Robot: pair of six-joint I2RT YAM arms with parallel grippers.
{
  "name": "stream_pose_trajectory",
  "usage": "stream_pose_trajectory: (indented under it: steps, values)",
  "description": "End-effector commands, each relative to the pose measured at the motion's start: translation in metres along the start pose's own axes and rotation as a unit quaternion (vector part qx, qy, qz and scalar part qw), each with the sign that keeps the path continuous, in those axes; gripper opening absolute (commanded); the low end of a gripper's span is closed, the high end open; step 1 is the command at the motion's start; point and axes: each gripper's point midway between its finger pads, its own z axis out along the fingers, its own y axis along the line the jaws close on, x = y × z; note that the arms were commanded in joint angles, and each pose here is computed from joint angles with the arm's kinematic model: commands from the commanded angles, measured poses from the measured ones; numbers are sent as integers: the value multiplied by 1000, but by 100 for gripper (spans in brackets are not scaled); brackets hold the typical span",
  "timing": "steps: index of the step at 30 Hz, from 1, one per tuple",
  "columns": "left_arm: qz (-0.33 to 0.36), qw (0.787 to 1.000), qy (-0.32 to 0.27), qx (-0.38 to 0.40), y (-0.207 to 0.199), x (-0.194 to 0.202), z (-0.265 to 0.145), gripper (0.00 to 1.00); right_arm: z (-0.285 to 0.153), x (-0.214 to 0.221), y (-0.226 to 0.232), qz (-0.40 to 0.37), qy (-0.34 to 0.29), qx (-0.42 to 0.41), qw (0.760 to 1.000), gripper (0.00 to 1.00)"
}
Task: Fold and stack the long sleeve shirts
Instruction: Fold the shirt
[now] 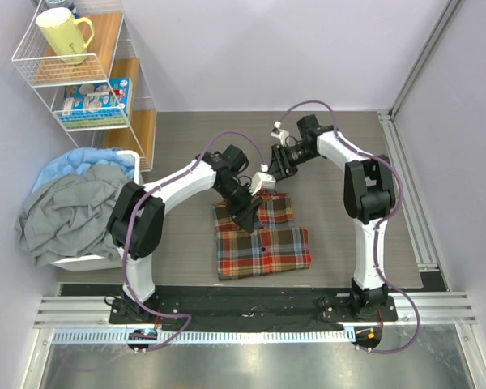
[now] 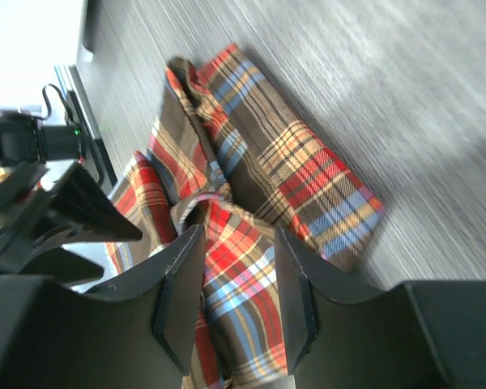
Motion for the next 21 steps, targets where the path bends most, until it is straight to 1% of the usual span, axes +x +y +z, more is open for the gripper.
stream_pose_trajectory:
  steps: [1, 6, 9, 12, 13, 14, 15, 16, 17, 18, 20, 21]
  values:
    - [3, 1000, -21, 13, 4, -3, 10, 57, 15, 1, 5, -23, 14, -18, 999, 45]
    - [18, 1000, -22, -3, 21, 2, 24, 58, 31, 11, 5, -26, 32, -25, 999, 45]
    - [17, 1000, -7, 2, 26, 13, 34, 58, 37, 25, -1, -14, 47, -23, 999, 45]
    - [21, 1000, 4, 14, 23, 20, 38, 54, 42, 35, -10, -12, 59, -13, 998, 45]
    - [26, 999, 9, 20, 19, 22, 38, 48, 41, 36, -14, -12, 60, -7, 998, 45]
    - [29, 999, 11, 24, 15, 22, 38, 44, 43, 38, -16, -12, 63, -5, 998, 45]
    - [30, 999, 13, 30, 11, 22, 36, 33, 43, 38, -18, -13, 64, -3, 998, 45]
    - [24, 999, 19, 38, 5, 24, 34, 28, 44, 40, -20, -12, 66, -1, 998, 45]
    - [29, 998, 13, 45, 1, 18, 30, 23, 45, 41, -21, -11, 68, -1, 998, 44]
    - [28, 998, 13, 46, -2, 15, 27, 11, 45, 42, -22, -12, 69, -1, 998, 44]
    - [25, 998, 13, 48, -7, 11, 21, 0, 45, 43, -23, -13, 72, 1, 997, 42]
    - [29, 998, 9, 46, -8, 8, 17, 0, 45, 45, -23, -15, 74, 1, 997, 42]
